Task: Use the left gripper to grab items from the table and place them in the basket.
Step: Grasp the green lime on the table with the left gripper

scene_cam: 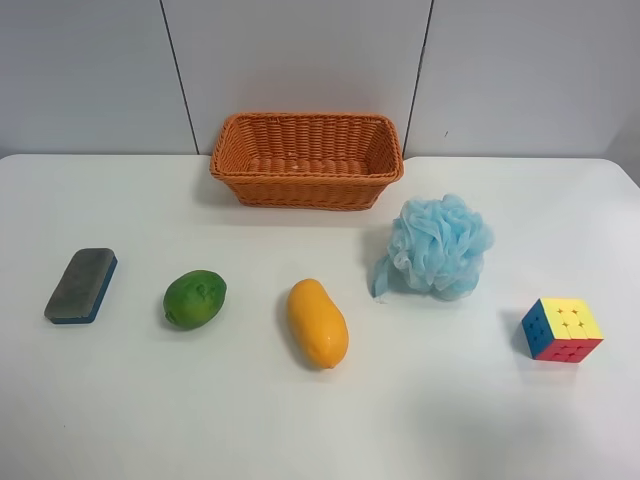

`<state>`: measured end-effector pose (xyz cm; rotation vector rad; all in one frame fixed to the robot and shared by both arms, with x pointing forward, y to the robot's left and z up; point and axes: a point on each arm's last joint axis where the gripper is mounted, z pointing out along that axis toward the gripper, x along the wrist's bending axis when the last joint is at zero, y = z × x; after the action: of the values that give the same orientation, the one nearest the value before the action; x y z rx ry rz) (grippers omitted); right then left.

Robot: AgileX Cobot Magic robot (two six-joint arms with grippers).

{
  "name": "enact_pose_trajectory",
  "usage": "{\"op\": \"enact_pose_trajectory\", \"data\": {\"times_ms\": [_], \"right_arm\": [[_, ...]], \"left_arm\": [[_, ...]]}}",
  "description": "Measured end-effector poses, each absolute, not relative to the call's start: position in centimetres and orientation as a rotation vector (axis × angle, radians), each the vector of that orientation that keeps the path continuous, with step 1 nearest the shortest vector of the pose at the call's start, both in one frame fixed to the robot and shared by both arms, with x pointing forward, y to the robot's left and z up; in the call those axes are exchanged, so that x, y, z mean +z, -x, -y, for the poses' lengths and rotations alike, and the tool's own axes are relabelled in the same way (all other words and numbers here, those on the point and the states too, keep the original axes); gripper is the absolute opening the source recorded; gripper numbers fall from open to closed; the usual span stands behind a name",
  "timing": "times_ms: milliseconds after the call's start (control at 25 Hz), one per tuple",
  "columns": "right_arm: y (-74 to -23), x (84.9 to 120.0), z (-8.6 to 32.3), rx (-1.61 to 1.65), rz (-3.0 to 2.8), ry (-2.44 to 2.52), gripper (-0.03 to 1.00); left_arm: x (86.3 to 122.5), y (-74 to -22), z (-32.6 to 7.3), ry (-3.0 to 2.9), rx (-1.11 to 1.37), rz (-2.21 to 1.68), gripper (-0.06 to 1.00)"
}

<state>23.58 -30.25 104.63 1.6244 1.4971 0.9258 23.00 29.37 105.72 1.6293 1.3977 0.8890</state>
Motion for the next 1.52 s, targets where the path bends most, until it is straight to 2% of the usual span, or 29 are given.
{"op": "enact_pose_trajectory", "data": {"times_ms": [1040, 1280, 1520], "right_arm": [[-23.6, 104.6, 30.3, 0.926, -1.497, -1.624, 0.99], [-23.6, 104.6, 30.3, 0.926, -1.497, -1.624, 0.99], [-23.6, 104.6, 30.3, 0.926, -1.497, -1.624, 0.99]], "left_arm": [[105.8, -23.1, -29.4, -1.635, 0.888, -1.403, 0.99], [109.4, -25.4, -29.3, -1.719, 0.807, -1.479, 0.99], [113.2, -31.8, -29.0, -1.892, 0.618, -1.635, 0.99]]}}
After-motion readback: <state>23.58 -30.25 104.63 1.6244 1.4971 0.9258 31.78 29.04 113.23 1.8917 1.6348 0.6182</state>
